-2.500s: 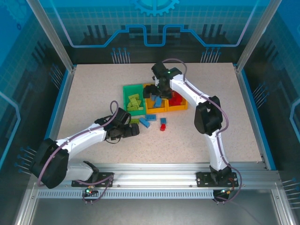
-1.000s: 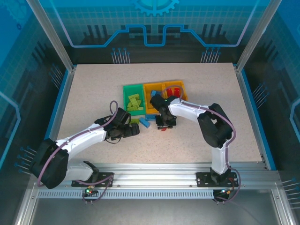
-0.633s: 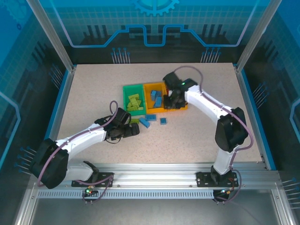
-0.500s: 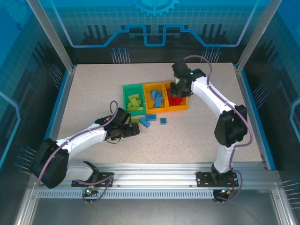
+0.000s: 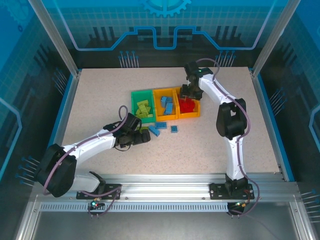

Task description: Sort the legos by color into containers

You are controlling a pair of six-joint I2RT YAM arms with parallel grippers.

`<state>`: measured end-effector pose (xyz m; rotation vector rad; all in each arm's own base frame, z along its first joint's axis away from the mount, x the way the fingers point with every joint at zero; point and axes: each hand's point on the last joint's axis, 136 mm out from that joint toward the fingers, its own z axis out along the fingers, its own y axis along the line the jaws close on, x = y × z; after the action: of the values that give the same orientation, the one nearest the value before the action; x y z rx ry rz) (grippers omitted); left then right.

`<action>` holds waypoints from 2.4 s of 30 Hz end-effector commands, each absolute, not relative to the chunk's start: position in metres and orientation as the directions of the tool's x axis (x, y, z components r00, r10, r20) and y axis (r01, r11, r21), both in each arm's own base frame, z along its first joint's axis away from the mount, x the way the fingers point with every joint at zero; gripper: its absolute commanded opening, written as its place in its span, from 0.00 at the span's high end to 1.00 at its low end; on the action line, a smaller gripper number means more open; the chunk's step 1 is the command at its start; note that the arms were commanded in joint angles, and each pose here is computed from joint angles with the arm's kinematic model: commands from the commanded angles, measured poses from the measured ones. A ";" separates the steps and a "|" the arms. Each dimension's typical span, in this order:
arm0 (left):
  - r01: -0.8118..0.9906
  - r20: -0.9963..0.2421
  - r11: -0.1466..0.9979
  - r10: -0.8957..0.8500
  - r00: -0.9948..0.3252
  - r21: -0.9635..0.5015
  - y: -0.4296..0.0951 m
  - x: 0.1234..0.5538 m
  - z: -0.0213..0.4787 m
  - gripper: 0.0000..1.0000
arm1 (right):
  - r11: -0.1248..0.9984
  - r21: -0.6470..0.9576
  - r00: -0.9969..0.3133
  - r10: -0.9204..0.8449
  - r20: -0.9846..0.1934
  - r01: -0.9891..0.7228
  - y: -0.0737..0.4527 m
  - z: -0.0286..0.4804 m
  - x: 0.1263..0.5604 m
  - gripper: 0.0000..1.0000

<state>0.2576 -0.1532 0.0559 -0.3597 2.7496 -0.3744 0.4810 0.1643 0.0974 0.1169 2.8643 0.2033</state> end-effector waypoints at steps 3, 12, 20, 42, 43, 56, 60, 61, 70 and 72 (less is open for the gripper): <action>-0.202 -0.286 0.925 -0.299 -0.911 -0.322 -0.161 0.260 0.059 0.01 | 0.977 0.210 -0.958 0.040 -0.282 -0.021 0.179 0.126 0.471 0.17; -0.229 -0.322 0.920 -0.332 -0.887 -0.318 -0.155 0.265 0.065 0.01 | 0.961 0.141 -0.928 -0.180 -0.326 -0.236 0.216 0.126 0.383 0.11; -0.240 -0.317 0.921 -0.337 -0.887 -0.306 -0.150 0.259 0.062 0.01 | 0.975 0.124 -0.969 -0.158 -0.193 -0.184 0.226 0.073 0.327 0.18; -0.246 -0.343 0.926 -0.339 -0.876 -0.287 -0.139 0.253 0.067 0.01 | 0.976 0.002 -0.972 -0.215 -0.093 -0.216 0.243 0.020 0.333 0.50; -0.244 -0.345 0.927 -0.337 -0.876 -0.284 -0.139 0.254 0.067 0.01 | 0.977 0.000 -0.973 -0.214 -0.088 -0.215 0.242 0.018 0.332 0.55; -0.247 -0.351 0.933 -0.330 -0.876 -0.261 -0.135 0.259 0.068 0.01 | 0.970 0.067 -0.946 -0.209 -0.246 -0.232 0.254 0.095 0.341 0.71; -0.237 -0.353 0.944 -0.307 -0.884 -0.229 -0.136 0.265 0.068 0.01 | 0.971 0.091 -0.927 -0.182 -0.327 -0.223 0.260 0.127 0.370 0.71; -0.233 -0.354 0.946 -0.302 -0.885 -0.225 -0.137 0.268 0.068 0.01 | 0.972 0.094 -0.926 -0.173 -0.337 -0.216 0.261 0.131 0.379 0.71; -0.201 -0.365 0.963 -0.254 -0.896 -0.178 -0.141 0.281 0.067 0.01 | 0.980 0.124 -0.937 -0.108 -0.331 -0.157 0.270 0.119 0.450 0.68; -0.188 -0.370 0.969 -0.235 -0.899 -0.158 -0.139 0.283 0.065 0.01 | 0.979 0.134 -0.938 -0.104 -0.330 -0.155 0.272 0.117 0.457 0.63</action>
<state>0.2770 -0.1444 0.0628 -0.3565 2.7236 -0.2311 0.4611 0.2785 0.1333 -0.1825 2.7192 0.2522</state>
